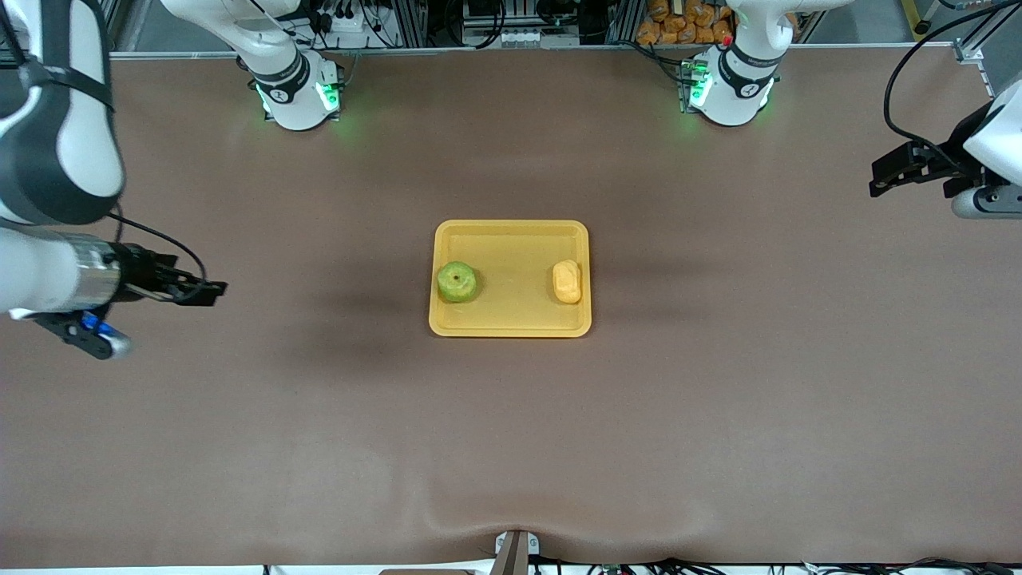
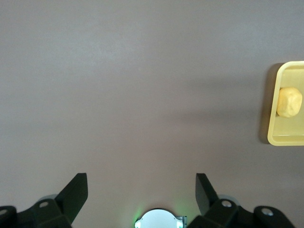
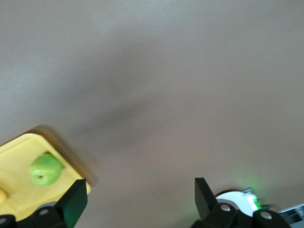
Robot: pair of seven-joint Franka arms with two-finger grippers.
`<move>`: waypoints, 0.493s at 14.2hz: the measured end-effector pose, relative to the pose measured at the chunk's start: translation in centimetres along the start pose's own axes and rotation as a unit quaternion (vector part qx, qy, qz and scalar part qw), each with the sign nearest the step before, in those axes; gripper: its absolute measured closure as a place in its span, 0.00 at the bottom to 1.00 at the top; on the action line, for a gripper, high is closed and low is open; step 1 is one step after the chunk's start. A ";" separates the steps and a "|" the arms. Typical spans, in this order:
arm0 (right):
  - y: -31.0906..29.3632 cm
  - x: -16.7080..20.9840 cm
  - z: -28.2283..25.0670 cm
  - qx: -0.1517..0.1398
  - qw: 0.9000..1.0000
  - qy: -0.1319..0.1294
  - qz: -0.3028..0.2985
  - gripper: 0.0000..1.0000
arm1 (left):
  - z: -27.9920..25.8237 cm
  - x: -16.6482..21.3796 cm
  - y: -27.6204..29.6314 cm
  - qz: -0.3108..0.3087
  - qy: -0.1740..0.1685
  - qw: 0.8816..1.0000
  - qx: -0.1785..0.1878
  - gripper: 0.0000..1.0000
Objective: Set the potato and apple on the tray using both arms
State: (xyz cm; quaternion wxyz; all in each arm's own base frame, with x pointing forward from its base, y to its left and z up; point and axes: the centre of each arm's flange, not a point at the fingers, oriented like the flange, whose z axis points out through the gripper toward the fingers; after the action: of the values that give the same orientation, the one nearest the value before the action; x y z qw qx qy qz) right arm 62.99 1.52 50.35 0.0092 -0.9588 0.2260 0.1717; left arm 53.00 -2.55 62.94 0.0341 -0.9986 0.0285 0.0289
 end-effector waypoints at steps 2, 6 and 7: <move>1.2 -0.6 -1.7 -0.016 0.999 0.022 -0.027 0.00 | -0.3 -0.9 0.4 0.003 0.001 1.000 0.001 0.00; 2.7 -3.2 -6.3 -0.015 0.991 0.051 -0.124 0.00 | -1.0 -2.0 1.2 0.010 0.007 1.000 0.003 0.00; 3.1 -4.0 -7.5 -0.012 0.987 0.062 -0.146 0.00 | -1.1 -2.1 1.2 0.010 0.008 1.000 0.003 0.00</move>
State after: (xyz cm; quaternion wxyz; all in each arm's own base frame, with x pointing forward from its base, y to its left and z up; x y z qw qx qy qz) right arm 60.70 -0.23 58.93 0.0089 -0.9903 0.0820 0.1116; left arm 50.85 -3.75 64.09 0.0367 -0.9984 0.0386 0.0211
